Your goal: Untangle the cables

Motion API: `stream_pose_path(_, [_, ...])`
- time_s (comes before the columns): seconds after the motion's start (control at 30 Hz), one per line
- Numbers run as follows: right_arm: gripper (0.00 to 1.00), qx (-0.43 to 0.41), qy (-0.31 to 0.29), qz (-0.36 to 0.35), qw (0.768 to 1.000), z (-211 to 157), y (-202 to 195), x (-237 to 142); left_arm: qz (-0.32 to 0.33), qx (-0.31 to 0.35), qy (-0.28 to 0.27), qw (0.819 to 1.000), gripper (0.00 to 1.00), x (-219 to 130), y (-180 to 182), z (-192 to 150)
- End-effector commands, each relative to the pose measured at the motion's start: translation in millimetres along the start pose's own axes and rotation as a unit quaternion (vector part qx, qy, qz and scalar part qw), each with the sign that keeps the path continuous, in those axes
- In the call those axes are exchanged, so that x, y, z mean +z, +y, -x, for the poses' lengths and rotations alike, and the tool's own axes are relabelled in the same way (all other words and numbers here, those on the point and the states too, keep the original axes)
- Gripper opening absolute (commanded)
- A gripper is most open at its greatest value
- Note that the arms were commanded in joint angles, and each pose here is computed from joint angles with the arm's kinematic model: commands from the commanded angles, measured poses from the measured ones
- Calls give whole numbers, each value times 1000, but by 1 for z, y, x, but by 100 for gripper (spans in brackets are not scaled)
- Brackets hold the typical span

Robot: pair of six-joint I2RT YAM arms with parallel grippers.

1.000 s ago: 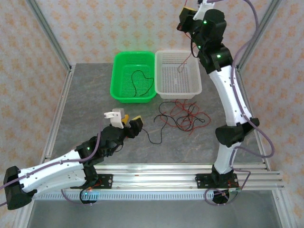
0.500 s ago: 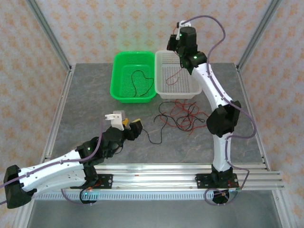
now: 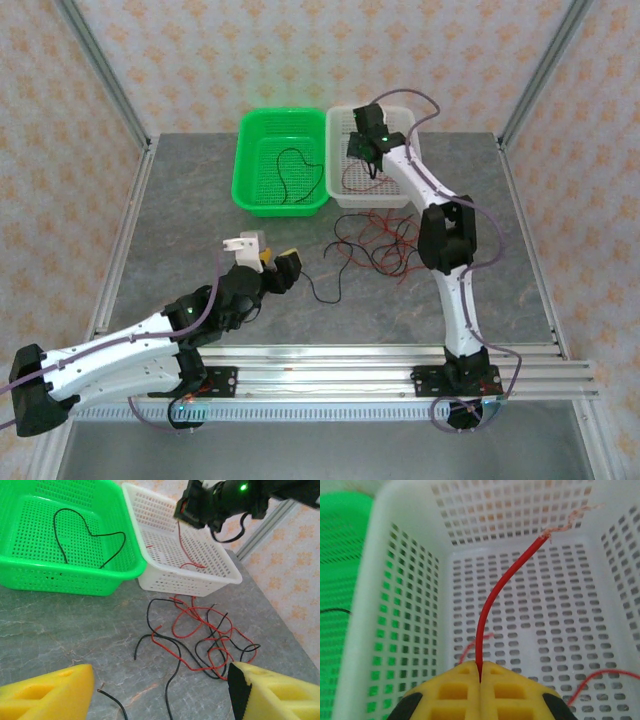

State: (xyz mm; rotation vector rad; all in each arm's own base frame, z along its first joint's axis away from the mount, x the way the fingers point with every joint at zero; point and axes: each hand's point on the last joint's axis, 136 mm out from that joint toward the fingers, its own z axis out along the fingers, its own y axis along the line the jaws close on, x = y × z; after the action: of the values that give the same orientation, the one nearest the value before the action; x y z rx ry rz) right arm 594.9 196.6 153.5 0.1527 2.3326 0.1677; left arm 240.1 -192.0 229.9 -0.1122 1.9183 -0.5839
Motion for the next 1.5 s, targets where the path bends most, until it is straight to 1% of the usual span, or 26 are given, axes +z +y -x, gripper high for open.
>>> stream_pose_path(0.0, [0, 27, 41, -26, 998, -24, -12, 14, 14, -2, -5, 1000, 72, -2, 0, 6])
stream_pose_path(0.03, [4, 29, 49, -29, 998, -29, -14, 18, 15, -1, -3, 1000, 72, -2, 1, 5])
stream_pose_path(0.1, [16, 30, 59, -34, 997, -34, -14, 24, 19, -1, 1, 1000, 72, -1, 1, 4])
stream_pose_path(0.2, [34, 31, 64, -32, 997, -35, -13, 28, 27, 0, 9, 1000, 72, 1, 3, 1])
stream_pose_path(0.27, [44, 32, 60, -29, 997, -31, -11, 26, 36, 0, 18, 999, 72, 2, 5, -4])
stream_pose_path(0.3, [47, 32, 58, -27, 997, -29, -10, 25, 38, -1, 21, 999, 72, 3, 6, -5])
stream_pose_path(0.33, [53, 32, 56, -25, 998, -26, -9, 22, 42, -2, 26, 999, 72, 4, 7, -8])
stream_pose_path(0.43, [59, 32, 45, -20, 998, -15, -6, 11, 50, -10, 40, 998, 72, 5, 11, -16])
stream_pose_path(0.67, [66, 36, 27, -11, 999, 6, -4, -18, 79, -34, 71, 994, 72, 9, 24, -38])
stream_pose_path(0.77, [67, 40, 21, -3, 999, 13, -2, -36, 90, -44, 88, 991, 72, 11, 28, -51])
stream_pose_path(0.87, [69, 45, 14, 7, 999, 20, -1, -56, 98, -52, 106, 988, 72, 15, 30, -63])
stream_pose_path(0.9, [71, 46, 12, 11, 999, 21, -1, -64, 99, -55, 113, 987, 72, 17, 30, -68])
stream_pose_path(0.97, [72, 50, 6, 21, 999, 23, -1, -80, 107, -59, 127, 984, 72, 21, 32, -78])
stream_pose_path(1.17, [72, 56, -12, 48, 997, 16, -7, -125, 140, -71, 151, 976, 70, 35, 39, -103])
stream_pose_path(1.3, [70, 55, -24, 59, 996, 8, -15, -152, 163, -71, 169, 970, 67, 48, 42, -114])
stream_pose_path(1.47, [69, 54, -33, 70, 996, -7, -24, -176, 164, -78, 185, 966, 65, 67, 47, -124])
